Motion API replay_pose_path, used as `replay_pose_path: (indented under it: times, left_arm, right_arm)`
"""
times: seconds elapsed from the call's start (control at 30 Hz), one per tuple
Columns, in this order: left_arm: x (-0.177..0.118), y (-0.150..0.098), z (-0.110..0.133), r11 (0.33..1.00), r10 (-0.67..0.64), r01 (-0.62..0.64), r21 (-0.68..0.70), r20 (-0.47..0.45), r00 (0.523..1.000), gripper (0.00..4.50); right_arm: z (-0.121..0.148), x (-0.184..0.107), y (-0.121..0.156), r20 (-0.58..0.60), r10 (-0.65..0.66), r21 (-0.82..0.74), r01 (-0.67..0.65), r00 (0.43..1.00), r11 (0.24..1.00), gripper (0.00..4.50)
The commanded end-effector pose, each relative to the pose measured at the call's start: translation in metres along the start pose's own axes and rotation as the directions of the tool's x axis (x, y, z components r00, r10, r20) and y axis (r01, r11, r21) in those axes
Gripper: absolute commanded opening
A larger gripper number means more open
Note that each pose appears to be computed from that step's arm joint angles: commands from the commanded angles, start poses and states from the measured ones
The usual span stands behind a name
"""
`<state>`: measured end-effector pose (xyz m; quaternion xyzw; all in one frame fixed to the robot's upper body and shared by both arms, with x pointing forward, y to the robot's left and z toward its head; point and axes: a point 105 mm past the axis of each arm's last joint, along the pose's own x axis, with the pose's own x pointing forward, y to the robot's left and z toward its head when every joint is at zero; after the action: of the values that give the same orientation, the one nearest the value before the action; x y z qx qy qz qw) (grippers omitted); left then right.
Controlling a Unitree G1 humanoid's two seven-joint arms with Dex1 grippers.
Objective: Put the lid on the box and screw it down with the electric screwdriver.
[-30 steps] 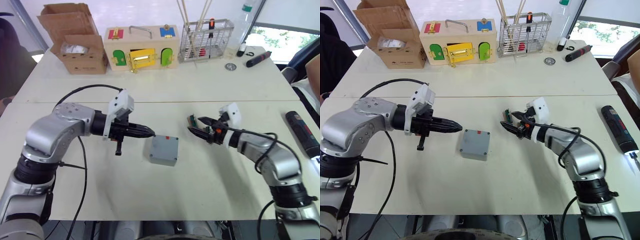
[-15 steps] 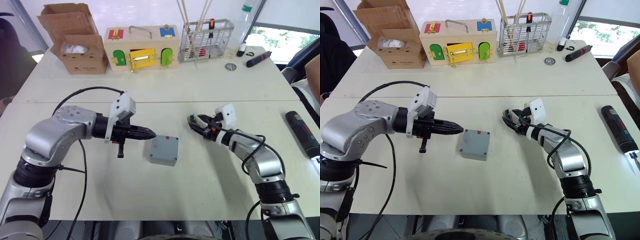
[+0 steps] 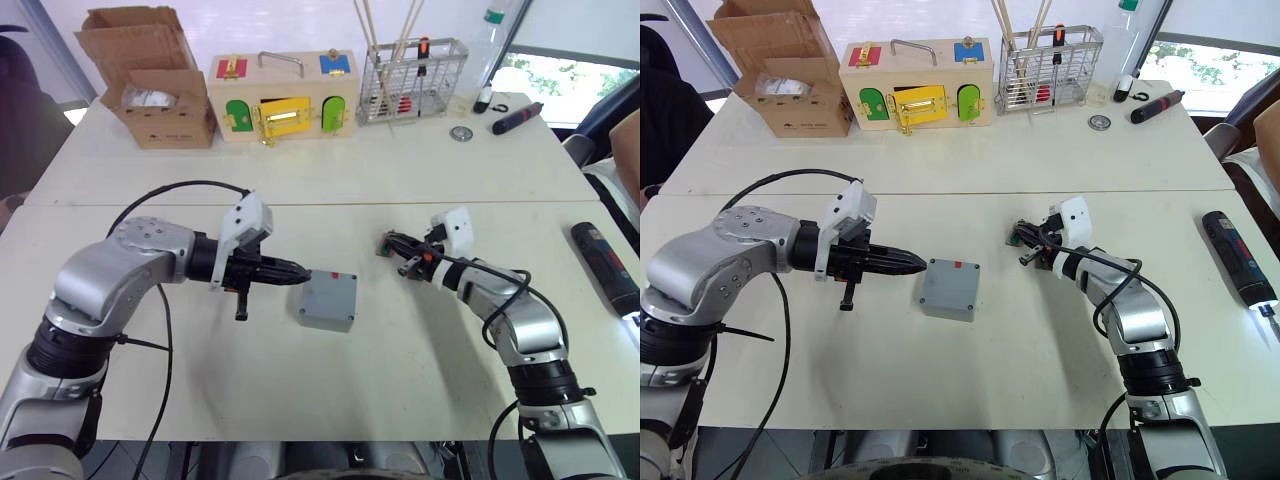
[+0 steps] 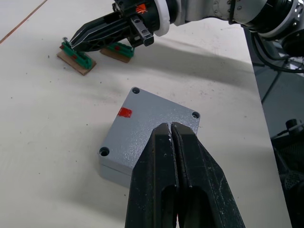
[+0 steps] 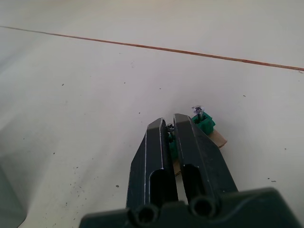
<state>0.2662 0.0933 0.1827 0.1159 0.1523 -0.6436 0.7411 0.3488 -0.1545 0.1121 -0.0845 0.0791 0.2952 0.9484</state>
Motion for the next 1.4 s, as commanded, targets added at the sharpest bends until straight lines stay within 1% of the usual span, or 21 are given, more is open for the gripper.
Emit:
replay_pose_path:
  times: [0.03, 0.2, 0.33, 0.43, 0.5, 0.6, 0.67, 0.73, 0.83, 1.03, 1.4]
  left_arm:
    - [-0.002, 0.0, 0.004, 0.999, 0.01, -0.011, 0.034, 0.009, 1.0, 0.0]
    - [-0.001, 0.0, 0.002, 0.999, 0.007, -0.007, 0.032, 0.008, 1.0, 0.0]
    - [-0.001, 0.0, -0.001, 0.999, 0.007, -0.007, 0.032, 0.004, 1.0, 0.0]
    - [-0.003, 0.0, -0.002, 0.999, 0.007, -0.007, 0.031, 0.001, 1.0, 0.0]
    - [-0.004, 0.0, -0.003, 0.999, 0.008, -0.008, 0.031, -0.001, 1.0, 0.0]
    - [-0.005, 0.0, -0.004, 0.999, 0.002, -0.001, 0.033, -0.008, 1.0, 0.0]
    - [-0.007, -0.003, -0.007, 0.999, -0.012, 0.013, 0.039, -0.026, 1.0, 0.0]
    - [-0.01, -0.005, -0.01, 0.999, -0.019, 0.021, 0.045, -0.047, 0.999, 0.0]
    - [-0.013, -0.005, -0.014, 0.998, -0.022, 0.026, 0.055, -0.072, 0.997, 0.0]
    - [-0.014, -0.004, -0.017, 0.997, -0.028, 0.034, 0.07, -0.094, 0.995, 0.0]
    - [-0.018, -0.006, -0.024, 0.997, -0.025, 0.031, 0.066, -0.101, 0.995, 0.0]
  right_arm:
    - [0.022, -0.004, -0.005, 0.082, -0.015, -0.031, 0.018, 0.997, 0.999, 0.02]
    - [0.031, -0.009, -0.006, 0.116, -0.003, -0.05, 0.009, 0.993, 0.999, 0.02]
    - [0.041, -0.014, -0.002, 0.149, 0.021, -0.052, -0.013, 0.989, 0.999, 0.02]
    - [0.067, -0.023, 0.005, 0.222, 0.046, -0.062, -0.033, 0.974, 0.998, 0.02]
    - [0.079, -0.028, 0.012, 0.247, 0.067, -0.067, -0.052, 0.967, 0.996, 0.02]
    - [0.088, -0.036, 0.033, 0.256, 0.149, -0.051, -0.141, 0.955, 0.989, 0.02]
    - [0.085, -0.042, 0.062, 0.221, 0.261, -0.051, -0.256, 0.94, 0.965, 0.02]
    - [0.08, -0.048, 0.082, 0.19, 0.327, -0.049, -0.324, 0.926, 0.945, 0.02]
    - [0.075, -0.051, 0.095, 0.174, 0.352, -0.028, -0.353, 0.92, 0.935, 0.02]
    - [0.063, -0.05, 0.1, 0.141, 0.36, -0.018, -0.362, 0.922, 0.932, 0.02]
    - [0.05, -0.047, 0.095, 0.119, 0.343, -0.015, -0.344, 0.932, 0.939, 0.02]
